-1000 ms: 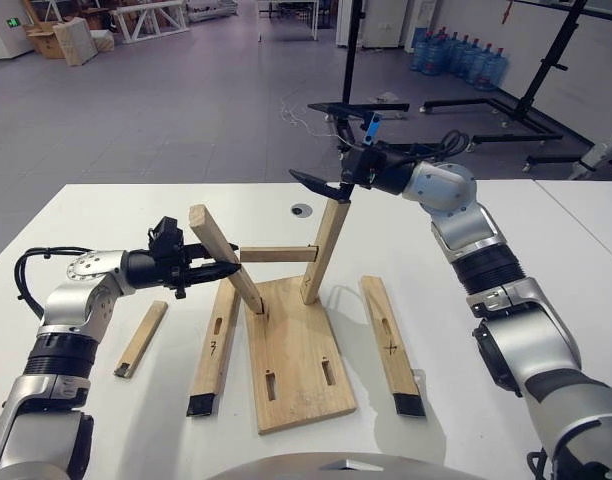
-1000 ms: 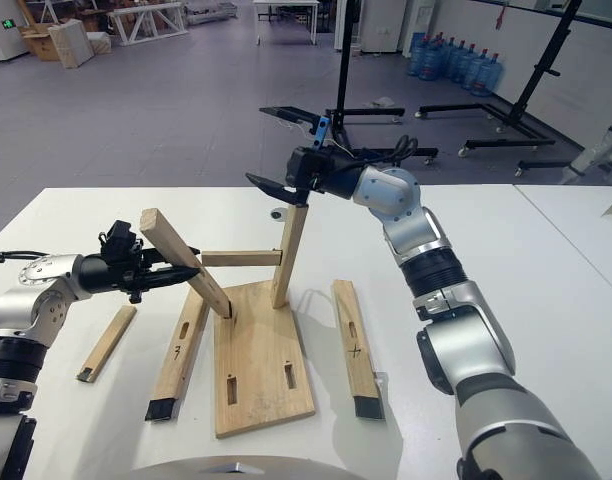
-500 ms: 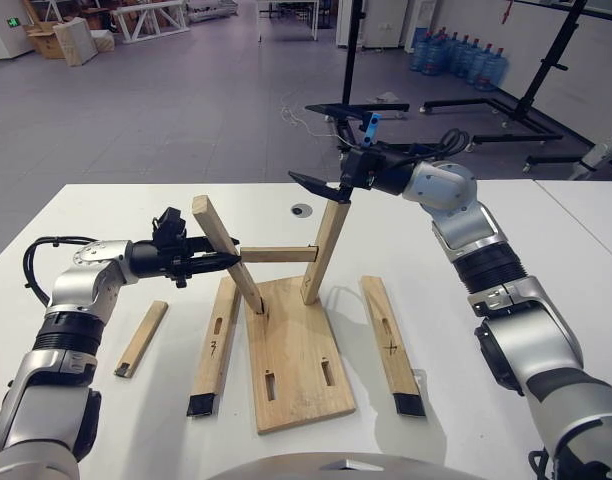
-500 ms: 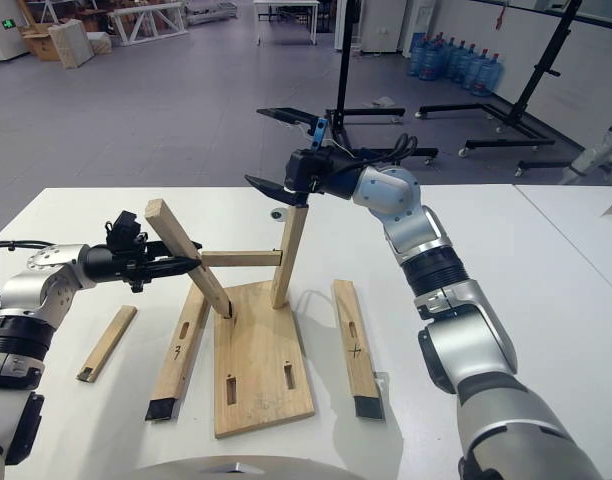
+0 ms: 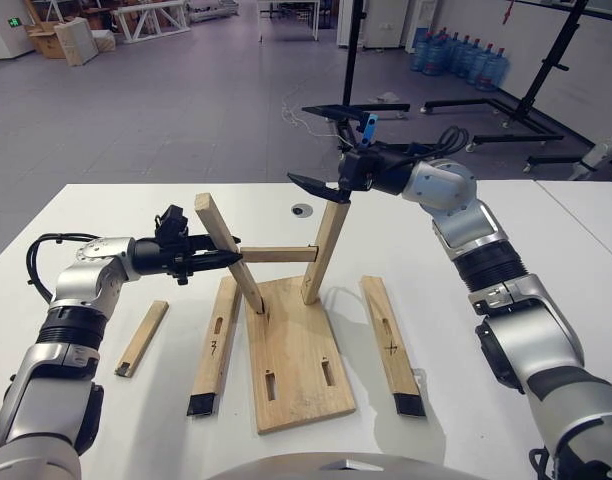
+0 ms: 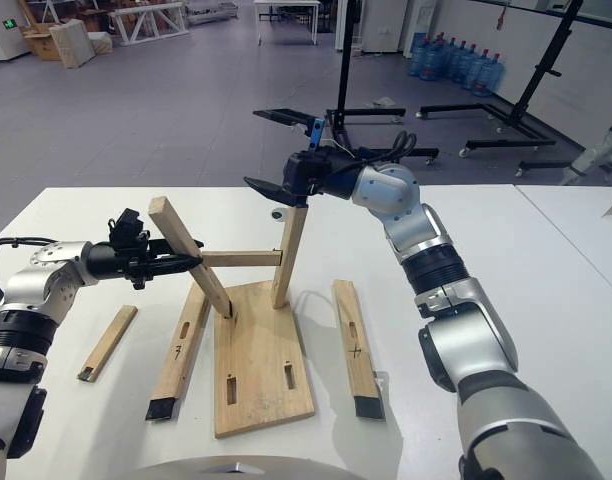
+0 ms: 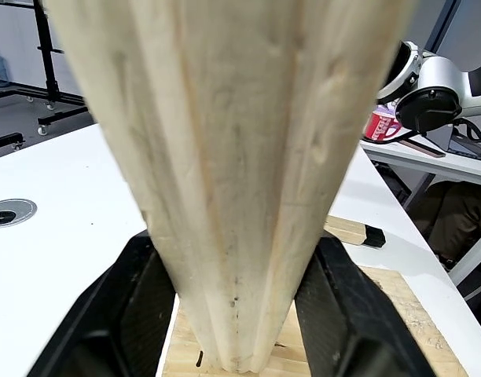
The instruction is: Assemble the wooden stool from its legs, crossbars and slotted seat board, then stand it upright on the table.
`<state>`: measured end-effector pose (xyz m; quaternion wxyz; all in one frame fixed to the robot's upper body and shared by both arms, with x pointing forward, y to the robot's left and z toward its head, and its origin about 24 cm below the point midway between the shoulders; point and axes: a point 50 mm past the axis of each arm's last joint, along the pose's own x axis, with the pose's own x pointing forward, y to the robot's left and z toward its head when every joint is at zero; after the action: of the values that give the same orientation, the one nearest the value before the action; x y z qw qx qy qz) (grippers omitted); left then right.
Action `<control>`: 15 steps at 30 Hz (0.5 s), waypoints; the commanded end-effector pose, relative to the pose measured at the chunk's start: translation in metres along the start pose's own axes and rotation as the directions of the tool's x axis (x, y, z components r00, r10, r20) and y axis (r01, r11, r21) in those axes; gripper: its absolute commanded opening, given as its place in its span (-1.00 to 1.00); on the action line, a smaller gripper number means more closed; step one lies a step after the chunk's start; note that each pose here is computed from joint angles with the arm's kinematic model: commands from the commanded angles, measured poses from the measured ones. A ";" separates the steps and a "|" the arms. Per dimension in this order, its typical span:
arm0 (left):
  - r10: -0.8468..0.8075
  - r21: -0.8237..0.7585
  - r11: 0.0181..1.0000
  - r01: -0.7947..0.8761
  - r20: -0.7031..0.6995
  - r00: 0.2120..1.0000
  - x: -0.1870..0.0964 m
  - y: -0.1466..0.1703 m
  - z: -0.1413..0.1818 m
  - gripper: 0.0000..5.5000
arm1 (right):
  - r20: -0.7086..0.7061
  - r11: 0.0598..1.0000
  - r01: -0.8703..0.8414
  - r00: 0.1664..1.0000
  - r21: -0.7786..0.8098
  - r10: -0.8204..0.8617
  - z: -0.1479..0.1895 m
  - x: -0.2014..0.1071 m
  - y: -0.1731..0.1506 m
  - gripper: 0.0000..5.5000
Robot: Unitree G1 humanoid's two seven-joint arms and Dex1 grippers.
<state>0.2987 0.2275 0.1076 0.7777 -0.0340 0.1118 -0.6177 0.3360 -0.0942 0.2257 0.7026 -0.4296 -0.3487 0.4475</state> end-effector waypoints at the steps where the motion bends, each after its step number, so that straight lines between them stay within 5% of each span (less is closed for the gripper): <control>1: -0.040 -0.152 0.988 0.001 -0.251 0.967 0.010 -0.016 -0.062 -0.27 | -0.050 0.978 -0.183 0.981 0.096 0.188 -0.011 0.004 0.050 0.76; 15: -0.076 -0.126 0.991 0.035 -0.338 0.938 0.014 -0.017 -0.070 -0.27 | 0.019 0.998 -0.045 0.999 0.054 0.044 0.016 0.014 0.022 0.76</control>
<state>0.2990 0.2182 0.1096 0.7655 0.0069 0.1115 -0.6337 0.3226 -0.0751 0.2159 0.6947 -0.4177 -0.3416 0.4755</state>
